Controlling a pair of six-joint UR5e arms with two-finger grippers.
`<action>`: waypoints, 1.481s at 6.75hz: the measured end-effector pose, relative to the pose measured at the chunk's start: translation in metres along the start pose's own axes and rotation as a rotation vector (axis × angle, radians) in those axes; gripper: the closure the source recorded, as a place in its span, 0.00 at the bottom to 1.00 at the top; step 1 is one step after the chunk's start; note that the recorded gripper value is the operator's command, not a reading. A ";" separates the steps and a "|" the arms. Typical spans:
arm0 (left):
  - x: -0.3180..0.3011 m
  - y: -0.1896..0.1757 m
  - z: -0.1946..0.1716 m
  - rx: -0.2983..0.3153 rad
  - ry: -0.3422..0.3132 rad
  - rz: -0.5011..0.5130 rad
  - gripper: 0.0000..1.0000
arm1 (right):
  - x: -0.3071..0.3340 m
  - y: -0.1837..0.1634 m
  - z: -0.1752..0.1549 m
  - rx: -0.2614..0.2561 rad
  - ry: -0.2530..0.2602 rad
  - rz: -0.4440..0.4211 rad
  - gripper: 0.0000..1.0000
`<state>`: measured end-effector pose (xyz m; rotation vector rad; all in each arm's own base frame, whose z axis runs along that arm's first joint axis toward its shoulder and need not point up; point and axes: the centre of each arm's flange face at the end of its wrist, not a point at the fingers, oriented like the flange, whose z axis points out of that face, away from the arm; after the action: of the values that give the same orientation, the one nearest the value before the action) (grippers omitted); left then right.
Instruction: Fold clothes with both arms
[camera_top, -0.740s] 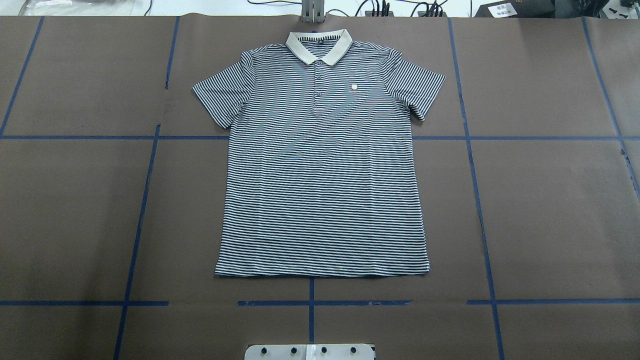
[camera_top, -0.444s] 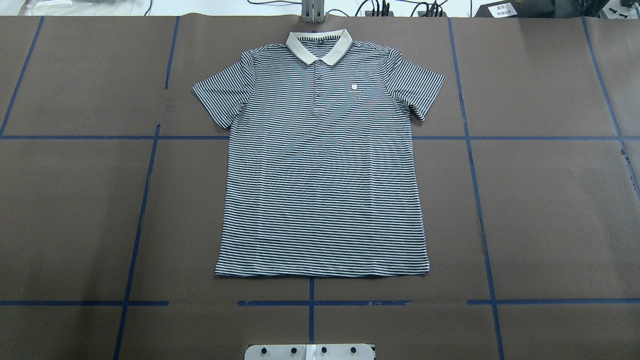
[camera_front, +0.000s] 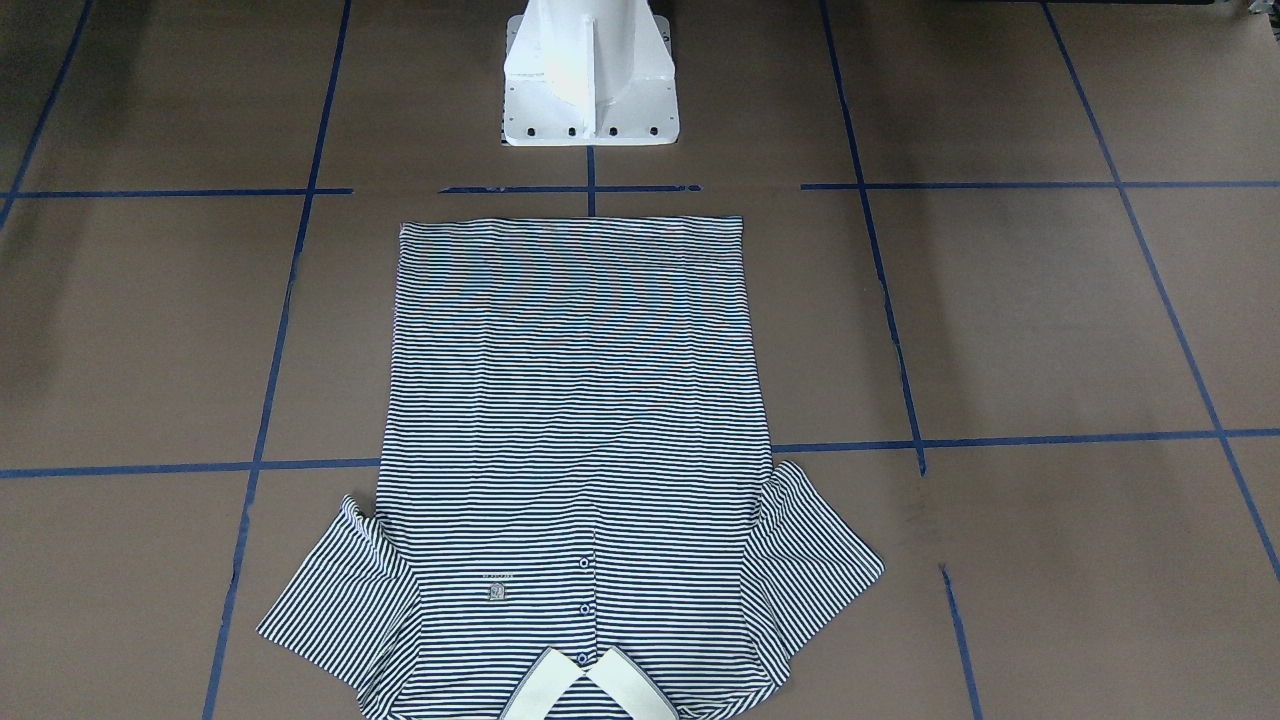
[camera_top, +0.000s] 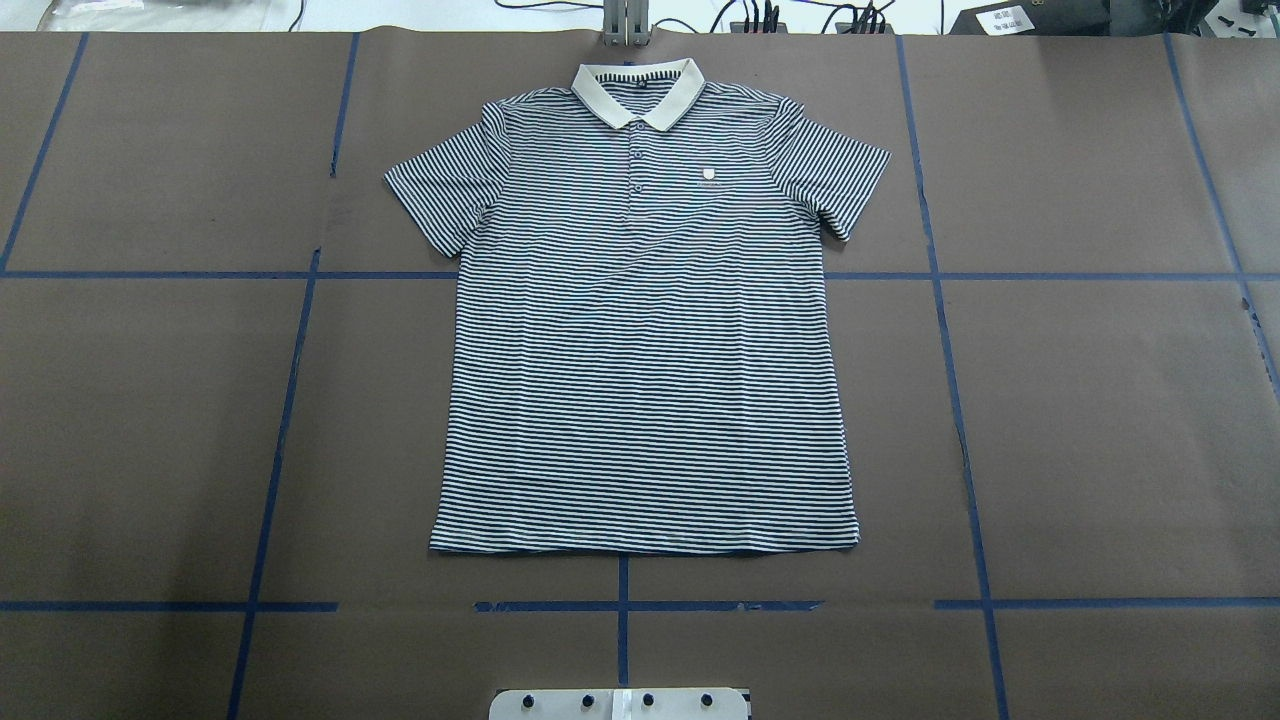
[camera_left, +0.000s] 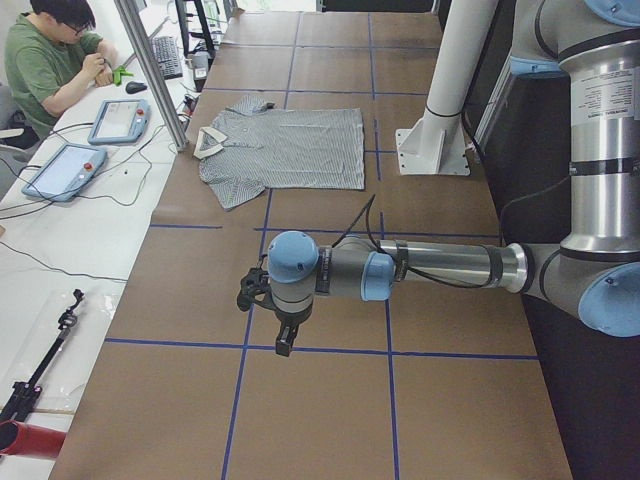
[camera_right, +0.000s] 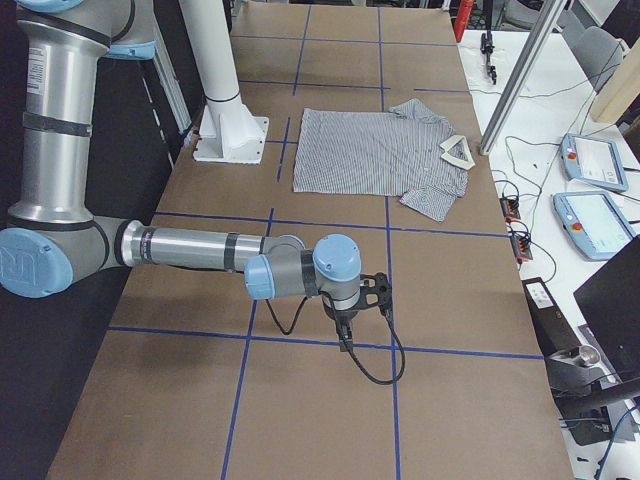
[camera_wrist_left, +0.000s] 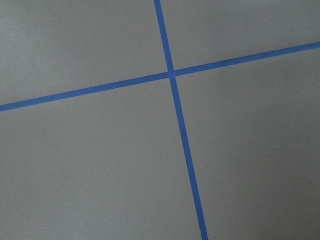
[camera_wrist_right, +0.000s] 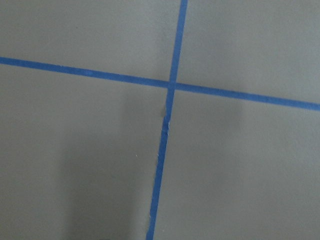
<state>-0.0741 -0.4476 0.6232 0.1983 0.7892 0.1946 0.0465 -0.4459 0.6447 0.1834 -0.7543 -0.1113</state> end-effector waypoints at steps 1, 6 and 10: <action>0.007 -0.011 -0.007 0.054 -0.006 0.057 0.00 | -0.016 -0.033 -0.006 0.056 0.000 -0.071 0.00; 0.024 -0.111 -0.040 0.395 -0.063 0.411 0.00 | -0.064 -0.129 -0.017 0.194 -0.049 -0.197 0.00; 0.036 -0.125 -0.053 0.441 -0.042 0.346 0.00 | -0.282 -0.264 0.014 0.226 -0.123 0.031 0.14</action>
<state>-0.0745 -0.5535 0.5311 0.7564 0.7444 0.3400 -0.1758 -0.6592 0.4116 0.3818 -0.8924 -0.0074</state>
